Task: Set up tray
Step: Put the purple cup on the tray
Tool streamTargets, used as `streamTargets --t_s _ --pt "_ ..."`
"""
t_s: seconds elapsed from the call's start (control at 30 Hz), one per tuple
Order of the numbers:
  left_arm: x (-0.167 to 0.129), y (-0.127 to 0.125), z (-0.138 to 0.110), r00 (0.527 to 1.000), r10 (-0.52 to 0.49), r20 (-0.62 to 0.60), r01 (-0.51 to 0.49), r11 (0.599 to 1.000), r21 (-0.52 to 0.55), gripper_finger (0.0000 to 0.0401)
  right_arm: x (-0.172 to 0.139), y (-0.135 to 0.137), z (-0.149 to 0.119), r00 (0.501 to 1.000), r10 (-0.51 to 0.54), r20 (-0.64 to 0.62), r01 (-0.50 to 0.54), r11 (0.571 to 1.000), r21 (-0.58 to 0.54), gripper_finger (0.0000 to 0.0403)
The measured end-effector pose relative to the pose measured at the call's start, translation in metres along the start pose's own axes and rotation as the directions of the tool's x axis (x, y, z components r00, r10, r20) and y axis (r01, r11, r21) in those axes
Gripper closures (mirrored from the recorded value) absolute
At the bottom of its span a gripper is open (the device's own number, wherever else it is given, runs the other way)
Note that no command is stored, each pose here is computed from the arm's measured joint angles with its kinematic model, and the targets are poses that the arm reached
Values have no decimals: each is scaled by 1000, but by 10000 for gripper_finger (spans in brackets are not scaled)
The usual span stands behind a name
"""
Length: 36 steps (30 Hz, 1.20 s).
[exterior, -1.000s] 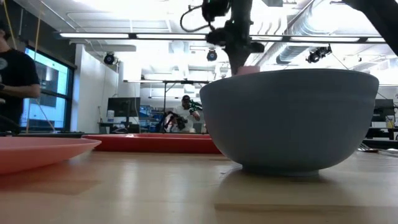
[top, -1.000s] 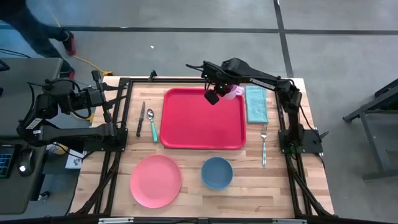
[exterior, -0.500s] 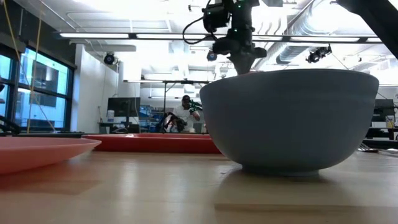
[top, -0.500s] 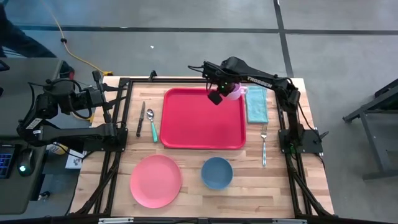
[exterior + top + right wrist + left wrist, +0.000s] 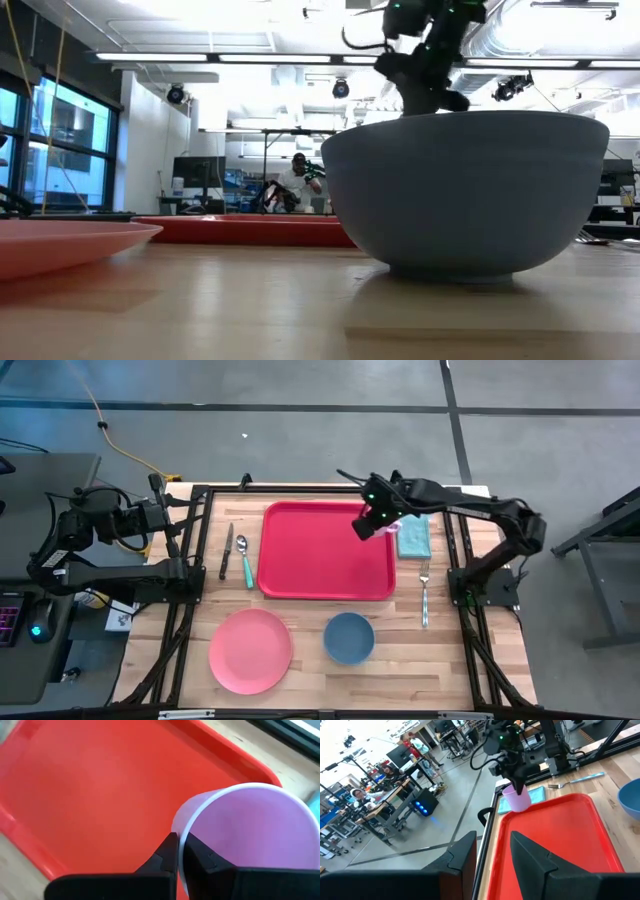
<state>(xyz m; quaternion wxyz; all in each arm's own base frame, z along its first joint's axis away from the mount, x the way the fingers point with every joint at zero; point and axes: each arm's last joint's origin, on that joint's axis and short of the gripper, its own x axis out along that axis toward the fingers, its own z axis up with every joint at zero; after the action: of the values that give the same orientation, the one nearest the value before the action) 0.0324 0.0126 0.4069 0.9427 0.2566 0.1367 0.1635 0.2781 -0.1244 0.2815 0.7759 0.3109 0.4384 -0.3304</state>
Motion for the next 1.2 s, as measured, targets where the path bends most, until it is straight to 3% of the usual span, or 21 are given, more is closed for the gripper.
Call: streamTargets --t_s 0.3,0.53,0.77,1.2 --pt "0 0 0 1000 0 0 0 1000 -3 249 23 -6 2 999 9 -47 -7 999 35 403" --pt "0 0 0 1000 0 0 0 1000 -12 249 24 0 29 1000 -7 -15 7 1000 5 403" --pt "0 0 0 1000 -1 1 1 1000 -29 249 39 3 49 990 -71 -118 66 997 -51 403" --pt "0 0 0 1000 -1 1 1 1000 -29 249 55 5 44 978 -106 -182 94 993 -77 403"
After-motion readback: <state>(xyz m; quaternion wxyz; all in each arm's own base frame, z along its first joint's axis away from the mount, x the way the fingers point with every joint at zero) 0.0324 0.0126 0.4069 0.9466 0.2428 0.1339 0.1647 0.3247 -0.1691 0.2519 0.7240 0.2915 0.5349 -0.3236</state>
